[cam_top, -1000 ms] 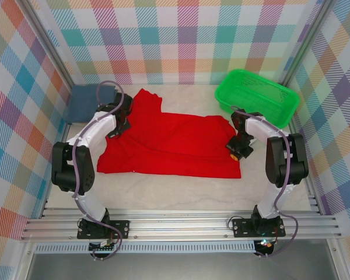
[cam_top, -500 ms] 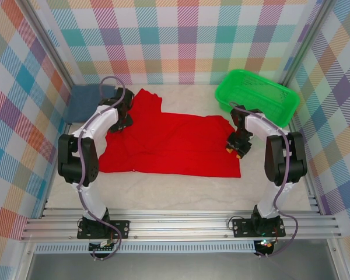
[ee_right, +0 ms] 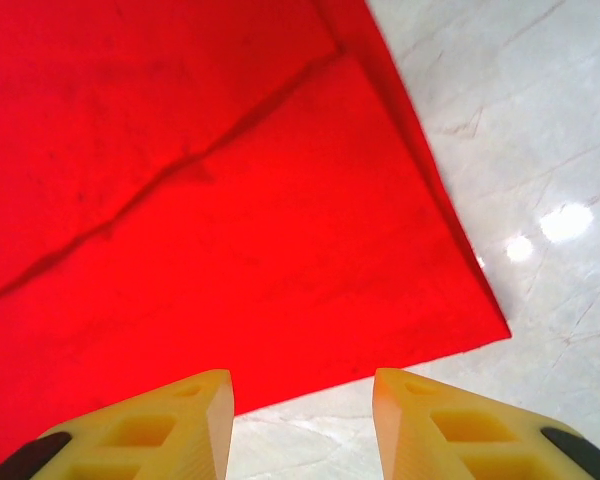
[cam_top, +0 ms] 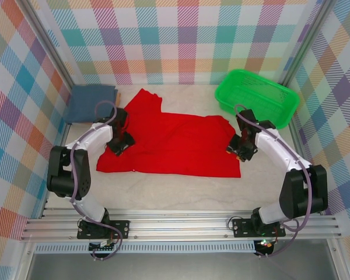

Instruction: Fold and stack the t-shirts

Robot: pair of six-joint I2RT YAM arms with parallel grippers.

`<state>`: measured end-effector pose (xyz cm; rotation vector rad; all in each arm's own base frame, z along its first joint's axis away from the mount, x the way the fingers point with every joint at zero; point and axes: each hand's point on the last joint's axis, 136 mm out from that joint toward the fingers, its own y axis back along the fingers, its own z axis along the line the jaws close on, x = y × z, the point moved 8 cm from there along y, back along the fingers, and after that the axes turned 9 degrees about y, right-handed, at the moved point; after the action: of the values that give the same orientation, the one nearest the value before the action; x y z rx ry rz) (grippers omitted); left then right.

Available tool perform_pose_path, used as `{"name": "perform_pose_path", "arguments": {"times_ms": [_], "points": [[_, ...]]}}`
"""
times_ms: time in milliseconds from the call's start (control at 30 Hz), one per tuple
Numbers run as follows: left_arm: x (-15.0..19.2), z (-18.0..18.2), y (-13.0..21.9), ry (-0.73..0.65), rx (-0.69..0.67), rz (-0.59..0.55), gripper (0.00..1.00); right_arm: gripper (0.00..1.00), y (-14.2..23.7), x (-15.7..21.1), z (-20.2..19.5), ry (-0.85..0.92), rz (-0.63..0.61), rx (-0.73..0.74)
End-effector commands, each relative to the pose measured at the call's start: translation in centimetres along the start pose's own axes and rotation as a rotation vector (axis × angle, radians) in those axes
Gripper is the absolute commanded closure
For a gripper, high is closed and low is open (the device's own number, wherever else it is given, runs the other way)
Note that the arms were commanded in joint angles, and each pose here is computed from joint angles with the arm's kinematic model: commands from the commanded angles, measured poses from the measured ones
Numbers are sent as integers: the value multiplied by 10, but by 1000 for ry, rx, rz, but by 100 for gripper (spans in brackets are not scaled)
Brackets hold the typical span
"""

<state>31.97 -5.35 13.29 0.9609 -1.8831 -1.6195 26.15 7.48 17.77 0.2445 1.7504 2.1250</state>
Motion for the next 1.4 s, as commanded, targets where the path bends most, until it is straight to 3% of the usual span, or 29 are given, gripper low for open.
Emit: {"name": "perform_pose_path", "arguments": {"times_ms": [0,133,233,500,667,833,1100,1367], "points": [[0,1,-9,112,36,75,49,59,-4,8,1,10,25,-30],[1,4,-21,146,23,90,53,59,-3,10,1,9,27,-32],[0,2,-24,173,48,79,61,60,0,9,2,11,20,-45],[-4,-4,-17,165,70,59,100,62,-2,12,1,11,30,-45],[-5,-33,-5,58,107,48,100,63,-3,10,2,8,32,-45],[-7,-65,-1,-66,58,4,100,64,-5,9,4,4,35,-51],[-6,-117,-19,-246,34,4,100,64,-5,10,4,2,44,-55],[6,-140,-24,-403,2,-25,100,64,-9,13,2,-3,59,-52]]}}
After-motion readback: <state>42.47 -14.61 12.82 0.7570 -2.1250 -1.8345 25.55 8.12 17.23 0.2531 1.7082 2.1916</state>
